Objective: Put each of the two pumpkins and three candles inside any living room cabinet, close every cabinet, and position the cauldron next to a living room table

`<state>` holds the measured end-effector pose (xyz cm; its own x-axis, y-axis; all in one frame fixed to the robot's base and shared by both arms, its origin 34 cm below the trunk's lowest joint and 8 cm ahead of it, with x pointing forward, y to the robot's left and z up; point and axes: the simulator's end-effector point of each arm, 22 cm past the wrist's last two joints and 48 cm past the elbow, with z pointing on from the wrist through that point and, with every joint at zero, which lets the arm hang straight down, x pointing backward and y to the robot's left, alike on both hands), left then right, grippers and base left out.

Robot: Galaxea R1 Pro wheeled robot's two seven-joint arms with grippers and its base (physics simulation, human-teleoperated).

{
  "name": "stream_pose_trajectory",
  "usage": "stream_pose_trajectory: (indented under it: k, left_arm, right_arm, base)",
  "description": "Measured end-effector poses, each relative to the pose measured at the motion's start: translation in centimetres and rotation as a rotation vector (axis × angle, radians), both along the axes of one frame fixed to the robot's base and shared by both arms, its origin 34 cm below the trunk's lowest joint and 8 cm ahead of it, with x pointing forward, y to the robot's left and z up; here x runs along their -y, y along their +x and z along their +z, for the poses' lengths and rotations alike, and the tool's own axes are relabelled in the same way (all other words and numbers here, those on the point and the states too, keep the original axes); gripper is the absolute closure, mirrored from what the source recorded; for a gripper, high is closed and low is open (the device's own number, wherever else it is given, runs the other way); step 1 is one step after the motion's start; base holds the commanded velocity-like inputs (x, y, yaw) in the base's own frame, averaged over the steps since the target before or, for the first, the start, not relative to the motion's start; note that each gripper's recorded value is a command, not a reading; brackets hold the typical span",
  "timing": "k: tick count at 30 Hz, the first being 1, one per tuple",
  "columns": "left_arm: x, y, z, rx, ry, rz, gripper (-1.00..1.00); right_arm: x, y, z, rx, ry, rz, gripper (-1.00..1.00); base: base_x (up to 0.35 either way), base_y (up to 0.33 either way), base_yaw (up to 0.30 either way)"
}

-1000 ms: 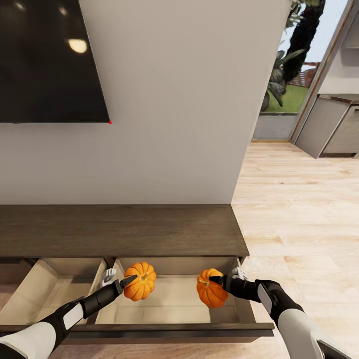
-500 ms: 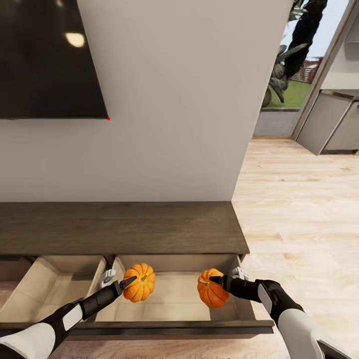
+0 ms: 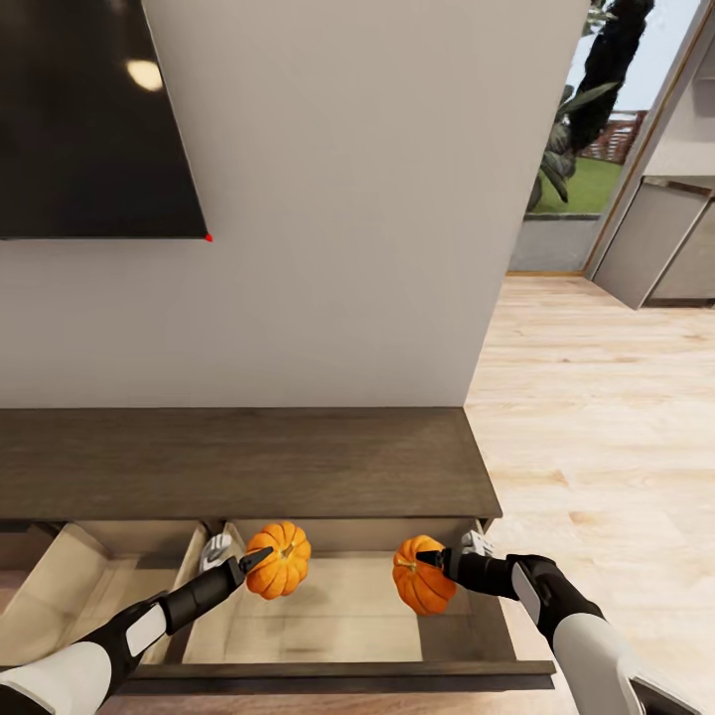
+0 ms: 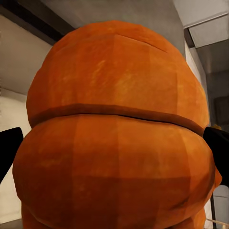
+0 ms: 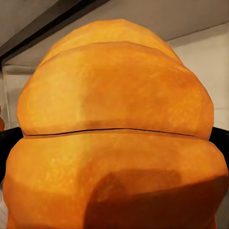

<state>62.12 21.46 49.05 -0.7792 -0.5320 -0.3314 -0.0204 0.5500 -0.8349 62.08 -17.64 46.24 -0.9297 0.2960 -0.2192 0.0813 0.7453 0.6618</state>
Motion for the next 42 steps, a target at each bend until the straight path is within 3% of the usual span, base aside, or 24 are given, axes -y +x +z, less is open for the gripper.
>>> stream_pose_trajectory:
  k: [27,32,42]
  left_arm:
    - [0.1,-0.7,-4.3,-0.004,-0.003,-0.001,1.0]
    - [-0.1,-0.6,-5.1,-0.027,0.031,0.016,1.0]
    - [1.1,0.1,-6.4,-0.008,0.031,0.009,1.0]
  right_arm:
    - [0.0,-0.7,-4.3,-0.001,0.003,-0.001,1.0]
    - [0.1,-0.7,-4.3,0.0,0.001,-0.002,1.0]
    - [-0.2,-0.9,-6.1,0.0,0.0,-0.002,1.0]
  base:
    - [0.0,0.0,0.0]
    - [0.0,0.0,0.0]
    - [0.0,0.0,0.0]
